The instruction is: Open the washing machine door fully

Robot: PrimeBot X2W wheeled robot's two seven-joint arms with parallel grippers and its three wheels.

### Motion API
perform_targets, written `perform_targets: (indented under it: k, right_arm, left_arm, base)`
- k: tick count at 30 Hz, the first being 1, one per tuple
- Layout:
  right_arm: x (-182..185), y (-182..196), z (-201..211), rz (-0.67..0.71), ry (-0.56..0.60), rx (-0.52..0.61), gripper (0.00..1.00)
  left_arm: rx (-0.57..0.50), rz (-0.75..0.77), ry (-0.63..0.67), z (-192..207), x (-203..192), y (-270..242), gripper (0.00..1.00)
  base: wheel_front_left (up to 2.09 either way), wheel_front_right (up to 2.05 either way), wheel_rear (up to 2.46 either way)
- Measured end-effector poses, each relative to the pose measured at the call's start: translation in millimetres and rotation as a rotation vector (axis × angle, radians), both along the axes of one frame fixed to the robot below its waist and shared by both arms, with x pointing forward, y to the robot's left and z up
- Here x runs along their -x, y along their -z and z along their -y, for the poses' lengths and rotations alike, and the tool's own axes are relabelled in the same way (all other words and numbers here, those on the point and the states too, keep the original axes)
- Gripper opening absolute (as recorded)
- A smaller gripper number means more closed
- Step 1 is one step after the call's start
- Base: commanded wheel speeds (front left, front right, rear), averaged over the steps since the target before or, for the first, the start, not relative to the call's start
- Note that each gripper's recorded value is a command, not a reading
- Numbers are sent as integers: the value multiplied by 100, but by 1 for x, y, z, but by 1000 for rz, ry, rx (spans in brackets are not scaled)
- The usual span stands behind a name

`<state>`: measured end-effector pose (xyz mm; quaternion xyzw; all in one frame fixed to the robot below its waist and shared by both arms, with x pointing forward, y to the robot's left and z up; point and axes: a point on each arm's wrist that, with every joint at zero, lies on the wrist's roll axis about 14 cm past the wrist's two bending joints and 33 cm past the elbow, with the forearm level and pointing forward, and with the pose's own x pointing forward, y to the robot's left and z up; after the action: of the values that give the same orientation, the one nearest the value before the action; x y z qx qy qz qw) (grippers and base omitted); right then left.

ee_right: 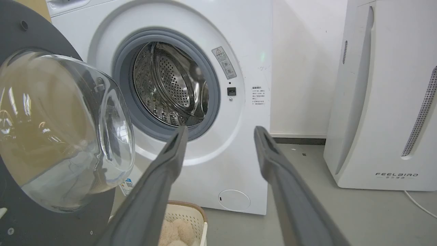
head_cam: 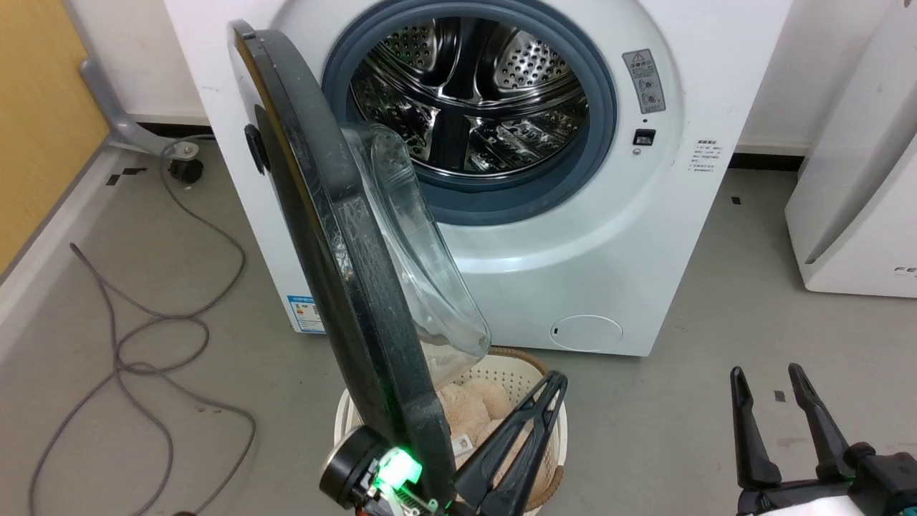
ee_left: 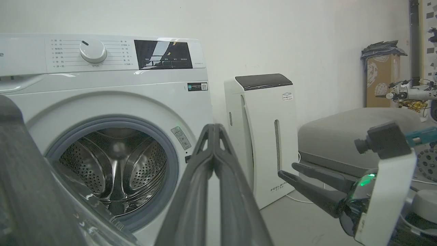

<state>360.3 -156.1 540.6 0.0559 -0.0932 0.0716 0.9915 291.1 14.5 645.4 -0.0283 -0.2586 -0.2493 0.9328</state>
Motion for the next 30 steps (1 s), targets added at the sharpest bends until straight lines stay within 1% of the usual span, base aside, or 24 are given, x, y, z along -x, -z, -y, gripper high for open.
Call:
perform_targets:
  k: [9, 18, 30]
  right_arm:
    - [-2, 5, -1, -16, -4, 3, 100]
    - [-4, 10, -2, -30, -7, 5, 100]
    - [-10, 13, -17, -39, -52, 5, 100]
  left_arm:
    - [-51, -139, -36, -6, -11, 46, 0]
    - [-92, -239, -113, -27, -22, 80, 0]
    - [-97, -279, -191, -48, -20, 93, 0]
  base:
    - [0, 0, 0]
    - [0, 0, 0]
    - [0, 0, 0]
